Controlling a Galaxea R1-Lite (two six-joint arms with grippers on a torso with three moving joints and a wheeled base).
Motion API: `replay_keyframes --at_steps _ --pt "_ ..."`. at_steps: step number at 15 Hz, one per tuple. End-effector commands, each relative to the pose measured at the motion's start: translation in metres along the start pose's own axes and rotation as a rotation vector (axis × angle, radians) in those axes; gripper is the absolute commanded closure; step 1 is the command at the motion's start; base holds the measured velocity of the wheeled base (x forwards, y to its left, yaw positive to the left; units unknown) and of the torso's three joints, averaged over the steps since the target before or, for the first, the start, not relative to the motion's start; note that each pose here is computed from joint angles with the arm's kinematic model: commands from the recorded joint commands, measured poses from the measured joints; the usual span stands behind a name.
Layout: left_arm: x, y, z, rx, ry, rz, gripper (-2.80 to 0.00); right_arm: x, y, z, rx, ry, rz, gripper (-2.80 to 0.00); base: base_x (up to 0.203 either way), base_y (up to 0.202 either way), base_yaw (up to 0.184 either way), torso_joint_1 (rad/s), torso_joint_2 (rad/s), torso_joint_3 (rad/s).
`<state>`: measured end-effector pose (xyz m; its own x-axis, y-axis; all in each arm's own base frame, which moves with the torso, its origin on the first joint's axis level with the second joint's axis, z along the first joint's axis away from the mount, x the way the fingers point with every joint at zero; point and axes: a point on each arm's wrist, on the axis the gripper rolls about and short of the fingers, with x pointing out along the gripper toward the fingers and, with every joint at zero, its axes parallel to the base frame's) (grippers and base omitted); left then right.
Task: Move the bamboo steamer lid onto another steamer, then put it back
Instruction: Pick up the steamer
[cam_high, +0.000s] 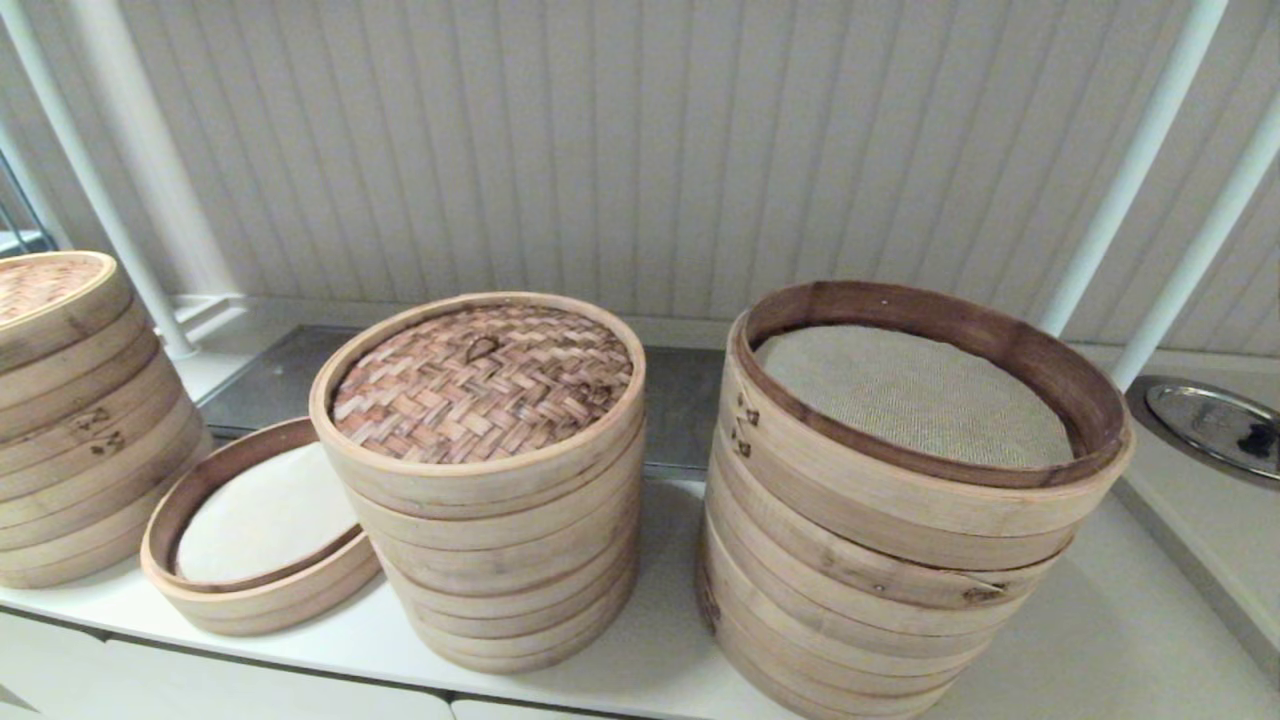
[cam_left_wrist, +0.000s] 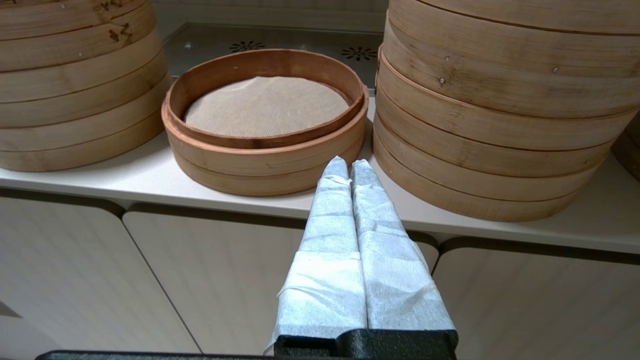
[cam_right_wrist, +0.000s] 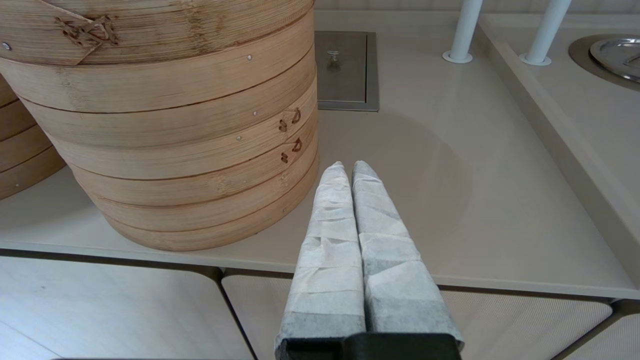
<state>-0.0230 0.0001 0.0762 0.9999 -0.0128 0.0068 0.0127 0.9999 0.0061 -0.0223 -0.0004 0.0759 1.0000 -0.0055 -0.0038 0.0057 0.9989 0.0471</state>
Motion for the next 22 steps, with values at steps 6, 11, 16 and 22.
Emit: replay_keyframes --at_steps 6,11,16,22 --pt "0.0 0.0 0.001 0.009 -0.001 0.003 0.0 0.0 0.0 -0.001 -0.001 0.002 0.002 0.0 0.0 0.0 0.0 0.0 0.0 0.0" --pt "-0.018 0.001 0.049 0.015 -0.126 0.03 0.0 0.0 0.0 -0.001 -0.001 0.002 0.002 0.0 0.0 0.0 0.0 0.0 0.0 0.0" --pt "-0.012 0.001 0.138 0.013 -0.05 0.018 0.0 0.0 0.0 -0.001 -0.001 0.002 0.002 0.0 0.0 0.0 0.0 0.0 0.0 0.0" --pt "0.086 -0.002 0.241 0.005 0.083 -0.113 0.0 0.0 0.0 -0.001 -0.001 0.002 0.002 0.0 0.0 0.0 0.0 0.0 0.0 0.0"
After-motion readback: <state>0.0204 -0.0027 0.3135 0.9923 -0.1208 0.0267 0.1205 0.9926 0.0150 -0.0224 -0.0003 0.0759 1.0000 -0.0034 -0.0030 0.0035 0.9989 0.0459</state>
